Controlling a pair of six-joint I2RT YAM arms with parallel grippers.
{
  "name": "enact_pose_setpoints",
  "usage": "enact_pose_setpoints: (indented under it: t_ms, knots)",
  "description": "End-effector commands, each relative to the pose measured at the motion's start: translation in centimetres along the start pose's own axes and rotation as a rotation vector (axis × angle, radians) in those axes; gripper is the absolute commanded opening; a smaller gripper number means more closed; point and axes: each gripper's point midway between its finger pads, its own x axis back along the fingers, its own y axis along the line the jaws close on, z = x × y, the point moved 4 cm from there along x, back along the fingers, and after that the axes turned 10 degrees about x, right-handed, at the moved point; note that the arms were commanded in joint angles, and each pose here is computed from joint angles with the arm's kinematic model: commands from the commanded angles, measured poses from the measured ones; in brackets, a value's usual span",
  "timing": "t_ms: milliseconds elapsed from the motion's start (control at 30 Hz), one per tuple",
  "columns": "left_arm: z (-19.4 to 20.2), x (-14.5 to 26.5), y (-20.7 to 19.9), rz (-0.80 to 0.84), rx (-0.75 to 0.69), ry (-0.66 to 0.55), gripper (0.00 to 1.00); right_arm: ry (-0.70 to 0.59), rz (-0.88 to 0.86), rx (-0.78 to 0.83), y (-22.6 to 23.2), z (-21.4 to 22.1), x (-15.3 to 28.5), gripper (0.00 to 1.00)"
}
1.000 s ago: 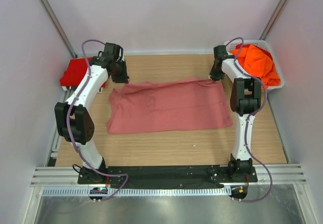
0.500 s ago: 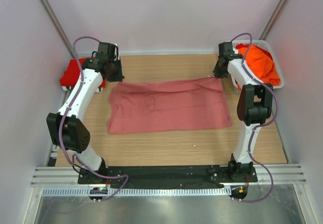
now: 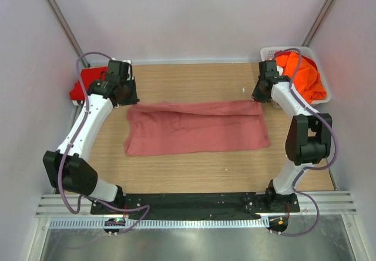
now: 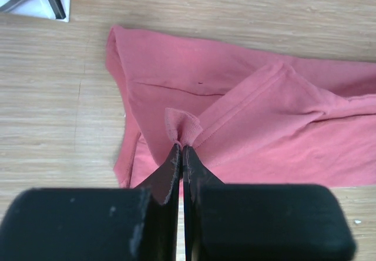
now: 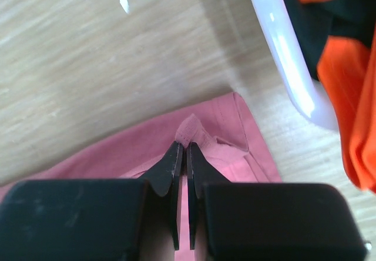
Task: Fold and stack the t-shirts
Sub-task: Fold the tshirt
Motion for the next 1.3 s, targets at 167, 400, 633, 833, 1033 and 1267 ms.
enact_pose_setpoints:
  t_ms: [167, 400, 633, 833, 1033, 1267]
  knots:
    - [3.0, 0.5, 1.5, -0.008, 0.024, 0.026, 0.00, -0.063, 0.022, -0.011, -1.2, 1.4, 1.6, 0.03]
    - [6.8, 0.5, 3.1, -0.042, 0.045, 0.105, 0.29, -0.046, 0.097, -0.055, -3.3, 4.9, 2.8, 0.48]
    - [5.3, 4.2, 3.6, -0.019, 0.114, -0.095, 0.67, -0.211, 0.082, -0.130, -4.4, 4.0, 7.1, 0.81]
    - [6.7, 0.1, 2.1, 0.014, 0.173, 0.042, 0.55, -0.201, -0.190, -0.085, 0.3, 3.0, 6.9, 0.74]
    - [8.5, -4.0, 1.0, 0.006, 0.259, 0.101, 0.51, -0.027, -0.322, -0.013, 4.3, 5.7, 3.0, 0.67]
    - [11.5, -9.0, 1.6, -0.122, 0.255, 0.184, 0.46, 0.144, -0.269, 0.031, 4.9, 11.4, -1.3, 0.67]
